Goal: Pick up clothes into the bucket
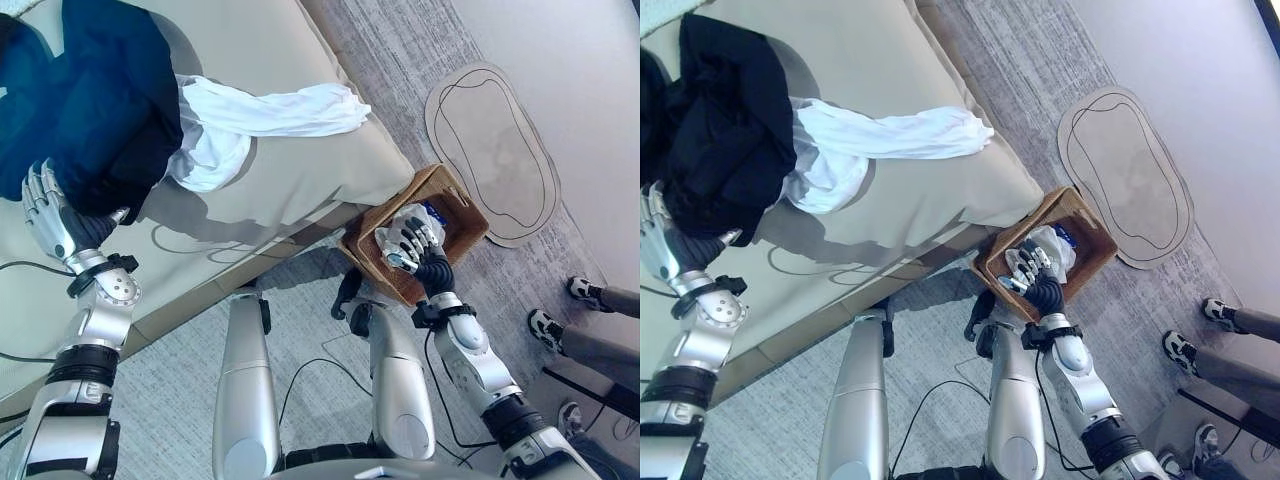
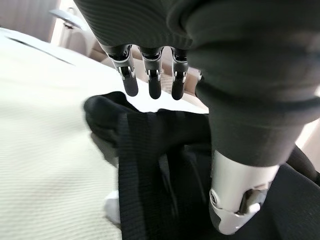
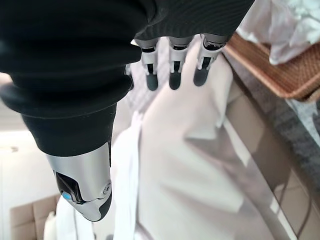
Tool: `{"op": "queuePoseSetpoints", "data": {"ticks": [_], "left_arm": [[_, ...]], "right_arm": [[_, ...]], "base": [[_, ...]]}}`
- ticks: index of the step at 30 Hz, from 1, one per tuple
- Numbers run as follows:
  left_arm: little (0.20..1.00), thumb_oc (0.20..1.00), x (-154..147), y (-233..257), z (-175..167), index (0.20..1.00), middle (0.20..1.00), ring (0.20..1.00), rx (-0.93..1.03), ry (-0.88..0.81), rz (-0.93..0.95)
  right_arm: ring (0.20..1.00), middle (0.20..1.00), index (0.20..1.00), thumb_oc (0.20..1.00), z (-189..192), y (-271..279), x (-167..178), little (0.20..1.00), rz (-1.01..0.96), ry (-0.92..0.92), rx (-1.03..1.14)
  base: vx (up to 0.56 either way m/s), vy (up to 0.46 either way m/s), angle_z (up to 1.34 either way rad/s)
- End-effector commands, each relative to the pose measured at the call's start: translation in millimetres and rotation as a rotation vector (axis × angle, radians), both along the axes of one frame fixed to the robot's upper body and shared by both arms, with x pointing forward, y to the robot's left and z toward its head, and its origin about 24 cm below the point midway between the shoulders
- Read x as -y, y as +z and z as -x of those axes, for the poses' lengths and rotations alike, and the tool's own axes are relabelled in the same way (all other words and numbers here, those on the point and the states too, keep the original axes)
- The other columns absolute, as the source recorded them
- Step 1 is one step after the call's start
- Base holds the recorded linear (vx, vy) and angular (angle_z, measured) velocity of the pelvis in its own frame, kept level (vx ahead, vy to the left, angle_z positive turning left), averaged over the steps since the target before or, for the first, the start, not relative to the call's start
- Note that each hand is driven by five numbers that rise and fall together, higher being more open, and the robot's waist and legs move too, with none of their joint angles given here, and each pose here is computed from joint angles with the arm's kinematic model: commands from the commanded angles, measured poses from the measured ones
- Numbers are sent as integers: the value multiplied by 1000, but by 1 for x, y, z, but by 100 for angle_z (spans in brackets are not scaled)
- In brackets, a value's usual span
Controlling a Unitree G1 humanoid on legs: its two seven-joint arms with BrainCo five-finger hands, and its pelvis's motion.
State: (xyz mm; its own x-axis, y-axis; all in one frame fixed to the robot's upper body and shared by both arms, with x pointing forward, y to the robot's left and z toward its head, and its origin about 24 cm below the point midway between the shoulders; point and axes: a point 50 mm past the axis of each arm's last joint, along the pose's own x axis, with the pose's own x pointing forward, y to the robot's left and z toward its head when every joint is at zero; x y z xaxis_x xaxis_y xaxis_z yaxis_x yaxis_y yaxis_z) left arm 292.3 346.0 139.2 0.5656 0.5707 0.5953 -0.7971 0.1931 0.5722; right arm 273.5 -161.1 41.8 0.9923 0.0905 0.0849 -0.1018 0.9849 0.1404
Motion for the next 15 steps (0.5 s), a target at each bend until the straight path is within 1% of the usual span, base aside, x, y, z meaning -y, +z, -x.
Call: {"op": "queuePoseSetpoints", "data": {"ticks": [1, 7, 12, 14, 15], "left_arm": [[1000, 1000, -4, 22, -4, 1000, 1000, 1000, 19, 15, -153], [1000, 1000, -6, 30, -11, 1000, 1000, 1000, -13, 38, -224], [1000, 1000, -17, 36, -17, 1000, 1000, 1000, -115, 86, -302], [1000, 1000, -19, 36, -19, 1000, 1000, 1000, -147, 93, -307], [1000, 1000, -25, 33, -19, 1000, 1000, 1000, -204, 113, -308]], "right_arm": [[1000, 1000, 1000, 1000, 7, 21, 7, 1000, -8, -5, 127], [1000, 1000, 1000, 1000, 7, 22, 8, 1000, -1, 2, 139], [1000, 1000, 1000, 1000, 5, 26, 7, 1000, -1, 21, 160], [1000, 1000, 1000, 1000, 5, 26, 7, 1000, 2, 25, 162], [1000, 1000, 1000, 1000, 5, 26, 7, 1000, 3, 27, 159]], "base": [[14, 38, 1], [-1, 18, 0], [-7, 7, -5], [-10, 6, -6], [0, 0, 0]]}}
